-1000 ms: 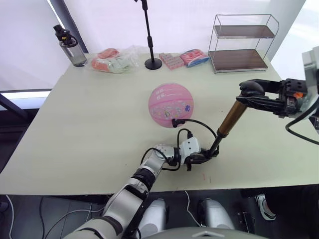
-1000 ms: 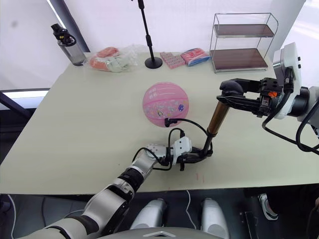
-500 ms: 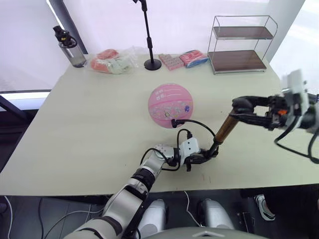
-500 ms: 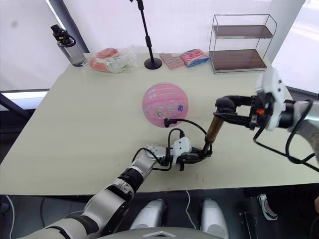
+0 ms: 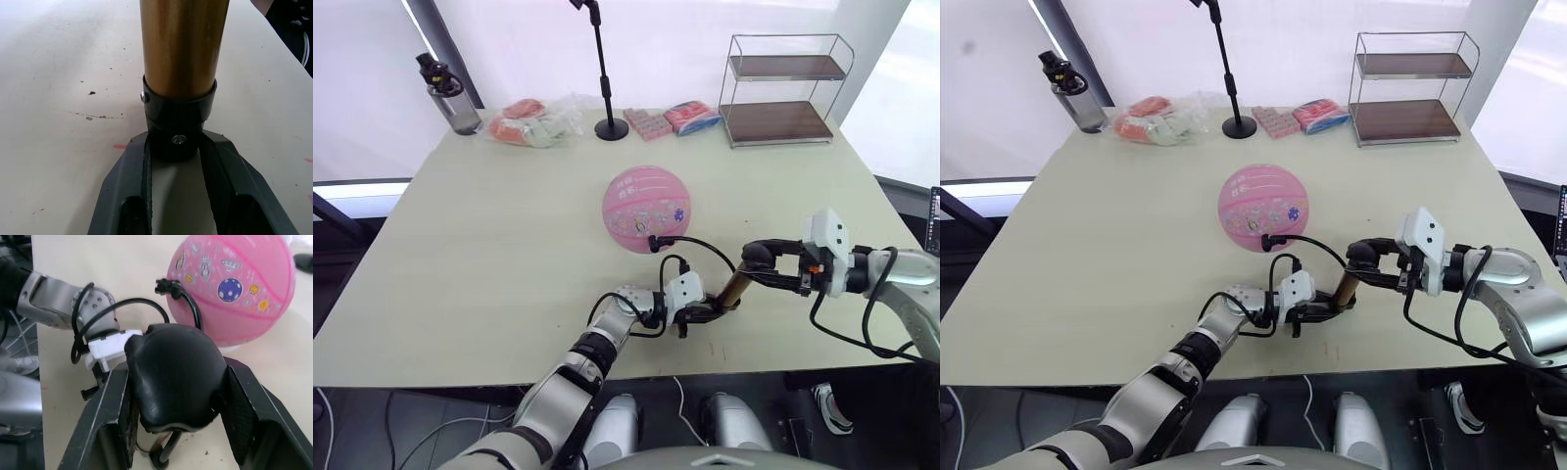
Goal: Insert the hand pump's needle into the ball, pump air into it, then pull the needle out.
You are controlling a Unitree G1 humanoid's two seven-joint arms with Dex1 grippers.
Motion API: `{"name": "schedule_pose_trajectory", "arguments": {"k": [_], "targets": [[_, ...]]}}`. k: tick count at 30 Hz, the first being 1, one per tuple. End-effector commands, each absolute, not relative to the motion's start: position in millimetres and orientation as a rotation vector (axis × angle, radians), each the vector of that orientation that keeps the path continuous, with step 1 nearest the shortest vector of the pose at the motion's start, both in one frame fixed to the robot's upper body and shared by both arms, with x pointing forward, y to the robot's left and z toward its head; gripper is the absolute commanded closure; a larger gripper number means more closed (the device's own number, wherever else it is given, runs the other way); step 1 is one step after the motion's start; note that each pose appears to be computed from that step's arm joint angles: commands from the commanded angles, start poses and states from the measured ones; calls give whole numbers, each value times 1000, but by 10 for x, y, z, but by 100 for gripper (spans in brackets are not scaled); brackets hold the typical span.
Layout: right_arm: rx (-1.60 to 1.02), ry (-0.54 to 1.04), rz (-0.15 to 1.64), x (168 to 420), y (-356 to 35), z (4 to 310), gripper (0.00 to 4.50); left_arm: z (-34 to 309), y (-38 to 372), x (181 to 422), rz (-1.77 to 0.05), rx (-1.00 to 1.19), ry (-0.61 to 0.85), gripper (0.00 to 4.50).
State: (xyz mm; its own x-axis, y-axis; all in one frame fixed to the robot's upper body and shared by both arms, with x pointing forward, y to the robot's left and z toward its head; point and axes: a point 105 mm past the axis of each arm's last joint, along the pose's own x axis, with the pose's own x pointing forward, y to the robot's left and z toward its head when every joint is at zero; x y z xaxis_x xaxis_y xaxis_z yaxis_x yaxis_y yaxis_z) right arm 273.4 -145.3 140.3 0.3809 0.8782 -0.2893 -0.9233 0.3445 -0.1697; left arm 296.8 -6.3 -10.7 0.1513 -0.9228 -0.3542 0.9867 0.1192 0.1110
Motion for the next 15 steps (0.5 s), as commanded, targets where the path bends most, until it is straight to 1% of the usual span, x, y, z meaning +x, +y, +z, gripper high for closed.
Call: {"name": "schedule_pose_trajectory", "arguments": {"k": [1, 3, 8, 9, 12, 15], "targets": [[-317, 273, 1173, 2683, -1490, 1123, 262, -724, 295, 2678, -1387, 359, 539, 341], [-313, 257, 1167, 2692, -1499, 1184, 262, -724, 295, 2678, -1388, 360, 539, 341], [-312, 163, 1132, 2751, -1587, 1553, 262, -728, 293, 2672, -1390, 359, 541, 341], [-307, 143, 1130, 2755, -1596, 1641, 262, -728, 292, 2671, -1390, 358, 541, 341], [-290, 44, 1124, 2759, -1621, 2056, 262, -728, 288, 2665, -1393, 356, 541, 341], [-296, -14, 1116, 2750, -1649, 2337, 262, -727, 285, 2662, -1395, 356, 541, 341]]}}
